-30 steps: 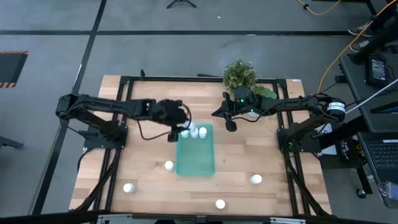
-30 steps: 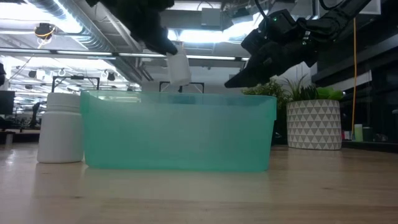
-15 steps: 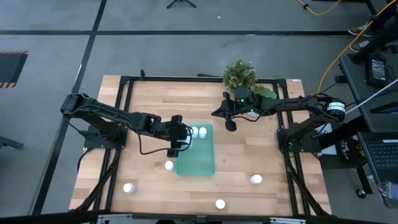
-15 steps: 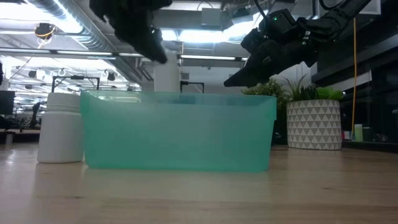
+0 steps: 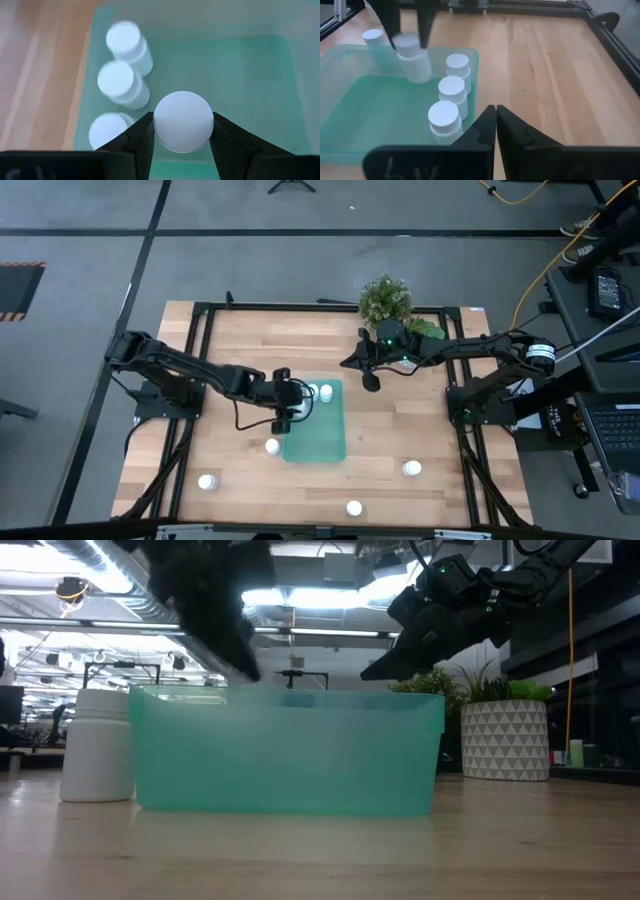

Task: Pick and place pill bottles into a basket
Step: Put the white pill bottle into the green bin

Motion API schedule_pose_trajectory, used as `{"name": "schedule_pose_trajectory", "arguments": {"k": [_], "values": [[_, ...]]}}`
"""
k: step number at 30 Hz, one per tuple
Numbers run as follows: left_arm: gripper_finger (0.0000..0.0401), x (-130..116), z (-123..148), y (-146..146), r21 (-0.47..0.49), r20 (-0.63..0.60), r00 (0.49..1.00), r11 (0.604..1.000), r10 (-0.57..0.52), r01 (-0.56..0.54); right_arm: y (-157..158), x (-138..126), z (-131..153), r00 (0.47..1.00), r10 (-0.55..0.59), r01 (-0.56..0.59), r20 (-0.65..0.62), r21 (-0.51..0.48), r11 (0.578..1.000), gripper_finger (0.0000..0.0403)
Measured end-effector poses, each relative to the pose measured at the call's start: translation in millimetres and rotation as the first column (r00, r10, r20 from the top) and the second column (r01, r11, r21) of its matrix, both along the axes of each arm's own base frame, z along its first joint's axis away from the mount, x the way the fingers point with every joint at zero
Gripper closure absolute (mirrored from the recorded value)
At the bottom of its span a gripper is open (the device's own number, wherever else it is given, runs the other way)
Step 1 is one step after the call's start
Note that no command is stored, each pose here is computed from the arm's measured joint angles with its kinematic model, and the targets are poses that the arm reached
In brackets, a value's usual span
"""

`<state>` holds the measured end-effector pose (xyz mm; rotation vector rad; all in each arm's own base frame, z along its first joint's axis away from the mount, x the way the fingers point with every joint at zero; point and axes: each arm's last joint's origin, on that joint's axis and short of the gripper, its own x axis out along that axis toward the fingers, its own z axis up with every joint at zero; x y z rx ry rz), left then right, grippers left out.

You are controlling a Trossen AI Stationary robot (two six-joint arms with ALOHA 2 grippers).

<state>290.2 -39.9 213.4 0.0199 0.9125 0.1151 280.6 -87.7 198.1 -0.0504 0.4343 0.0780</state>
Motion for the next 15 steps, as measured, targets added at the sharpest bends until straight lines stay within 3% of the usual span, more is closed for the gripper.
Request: {"name": "schedule_pose_trajectory", "arguments": {"k": [9,15], "values": [[0.0248,-6.4,-27.2,2.2,-0.025,0.040,0.998,0.998,0.050,-0.049,2.5,0.7,-0.1,1.000,0.017,-0.017,0.000,-0.022,1.000,0.0385],[0.0248,-9.1,-30.1,4.5,0.023,0.026,0.995,0.995,0.092,-0.093,2.5,0.8,0.0,1.000,0.018,-0.018,0.001,-0.025,1.000,0.0385]]}}
